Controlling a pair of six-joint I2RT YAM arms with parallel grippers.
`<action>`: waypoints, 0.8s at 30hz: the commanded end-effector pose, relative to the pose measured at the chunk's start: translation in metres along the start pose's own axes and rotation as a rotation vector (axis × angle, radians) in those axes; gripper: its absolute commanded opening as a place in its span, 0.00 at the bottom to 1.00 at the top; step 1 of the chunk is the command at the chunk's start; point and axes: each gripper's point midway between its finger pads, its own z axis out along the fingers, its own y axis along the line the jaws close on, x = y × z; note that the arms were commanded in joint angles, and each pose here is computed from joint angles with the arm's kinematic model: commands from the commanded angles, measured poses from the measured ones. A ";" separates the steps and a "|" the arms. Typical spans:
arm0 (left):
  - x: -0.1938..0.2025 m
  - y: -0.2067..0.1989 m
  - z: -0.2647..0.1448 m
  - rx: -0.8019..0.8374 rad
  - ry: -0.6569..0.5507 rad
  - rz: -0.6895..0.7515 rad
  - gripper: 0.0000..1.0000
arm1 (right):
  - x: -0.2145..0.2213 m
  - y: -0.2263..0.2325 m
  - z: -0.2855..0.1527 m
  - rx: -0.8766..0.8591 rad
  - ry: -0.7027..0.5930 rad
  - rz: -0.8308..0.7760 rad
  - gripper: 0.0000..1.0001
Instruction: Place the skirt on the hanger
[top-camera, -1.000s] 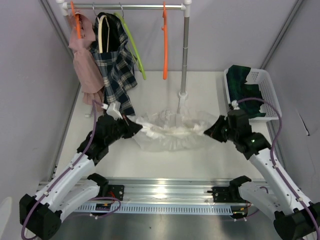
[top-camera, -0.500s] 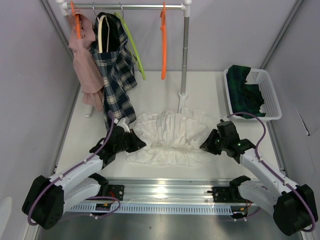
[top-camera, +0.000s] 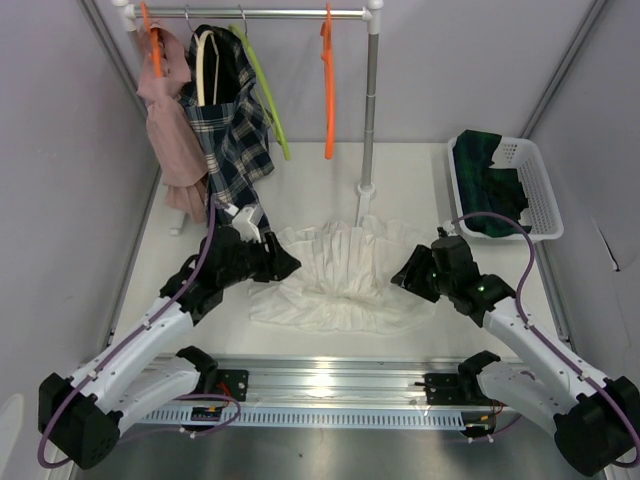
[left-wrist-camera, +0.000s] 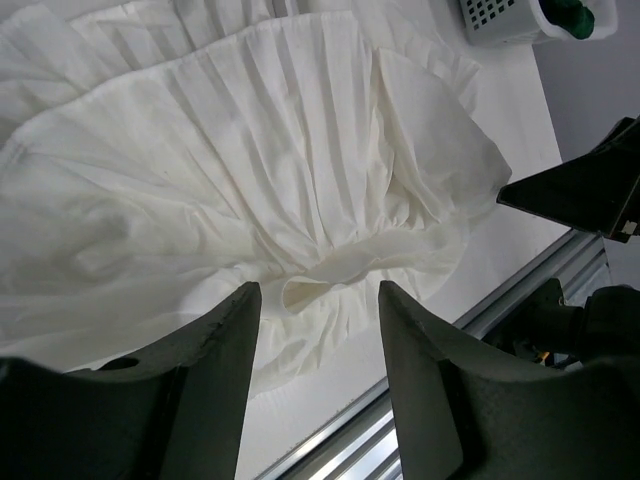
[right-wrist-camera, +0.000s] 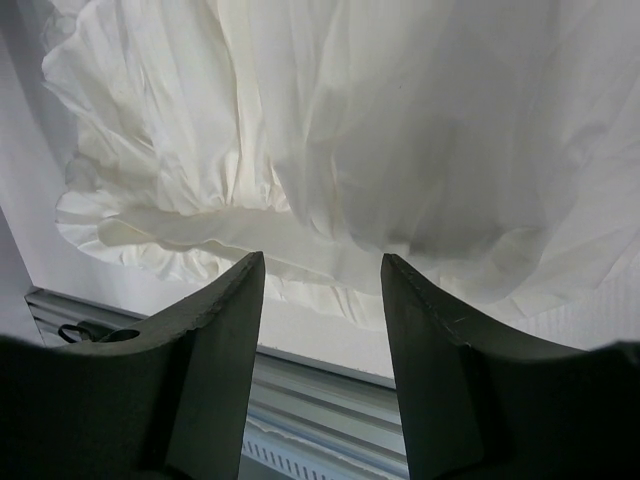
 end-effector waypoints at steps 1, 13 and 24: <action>-0.014 -0.010 -0.014 0.000 -0.015 0.076 0.57 | -0.014 0.011 -0.006 -0.013 -0.044 -0.021 0.55; -0.169 -0.166 -0.092 0.237 -0.388 0.328 0.62 | -0.020 0.018 -0.003 -0.008 -0.048 -0.066 0.54; -0.315 -0.186 -0.054 -0.118 -0.685 0.370 0.72 | -0.026 0.024 -0.009 -0.020 -0.057 -0.084 0.52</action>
